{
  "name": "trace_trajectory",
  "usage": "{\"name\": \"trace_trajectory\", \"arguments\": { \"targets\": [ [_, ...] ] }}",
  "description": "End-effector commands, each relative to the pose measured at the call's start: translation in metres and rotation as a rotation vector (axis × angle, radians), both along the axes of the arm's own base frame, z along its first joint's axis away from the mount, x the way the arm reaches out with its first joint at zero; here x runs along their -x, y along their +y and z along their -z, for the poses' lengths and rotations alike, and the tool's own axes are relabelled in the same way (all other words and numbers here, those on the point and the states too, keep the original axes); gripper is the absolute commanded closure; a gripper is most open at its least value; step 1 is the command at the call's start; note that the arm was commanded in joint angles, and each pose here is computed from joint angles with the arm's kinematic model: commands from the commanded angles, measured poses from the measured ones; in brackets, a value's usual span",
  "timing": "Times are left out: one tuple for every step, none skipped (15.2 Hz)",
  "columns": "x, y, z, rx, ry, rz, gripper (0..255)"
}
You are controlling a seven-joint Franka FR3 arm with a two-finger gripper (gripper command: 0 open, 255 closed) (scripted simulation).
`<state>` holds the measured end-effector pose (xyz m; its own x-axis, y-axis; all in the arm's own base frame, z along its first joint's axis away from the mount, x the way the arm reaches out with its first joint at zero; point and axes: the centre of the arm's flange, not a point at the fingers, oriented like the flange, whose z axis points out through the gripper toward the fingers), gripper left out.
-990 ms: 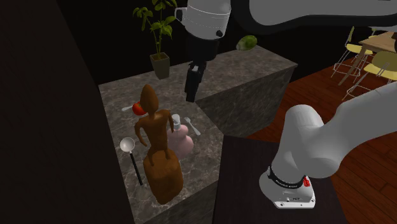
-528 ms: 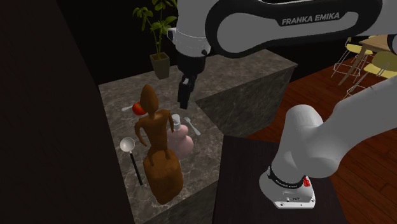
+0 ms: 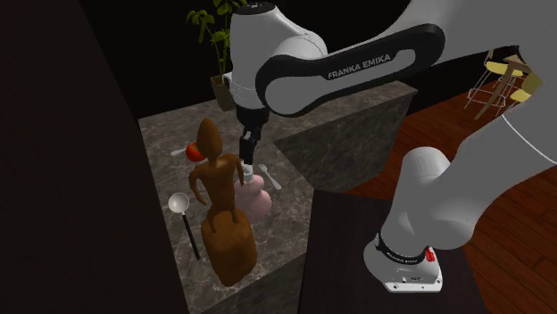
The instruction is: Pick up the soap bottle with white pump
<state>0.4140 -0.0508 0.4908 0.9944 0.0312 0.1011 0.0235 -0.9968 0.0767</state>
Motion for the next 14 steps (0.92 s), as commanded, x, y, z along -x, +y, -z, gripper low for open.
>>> {"name": "trace_trajectory", "arguments": {
  "targets": [
    [-0.012, -0.011, 0.022, 0.011, 0.009, -0.005, 0],
    [-0.017, -0.016, 0.032, 0.017, 0.014, -0.007, 0],
    [-0.023, -0.021, 0.043, 0.022, 0.019, -0.009, 0],
    [-0.029, -0.027, 0.053, 0.028, 0.024, -0.011, 0],
    [-0.035, -0.032, 0.064, 0.033, 0.029, -0.013, 0],
    [-0.040, -0.038, 0.074, 0.038, 0.035, -0.015, 0],
    [-0.046, -0.043, 0.085, 0.044, 0.040, -0.017, 0],
    [-0.052, -0.049, 0.095, 0.049, 0.045, -0.020, 0],
    [-0.057, -0.054, 0.105, 0.054, 0.049, -0.021, 0],
    [-0.057, -0.054, 0.110, 0.054, 0.049, -0.021, 0],
    [-0.057, -0.054, 0.115, 0.054, 0.049, -0.021, 0],
    [-0.057, -0.054, 0.121, 0.054, 0.049, -0.021, 0],
    [-0.057, -0.054, 0.126, 0.054, 0.049, -0.021, 0],
    [-0.057, -0.054, 0.131, 0.054, 0.049, -0.021, 0]
  ]
}}
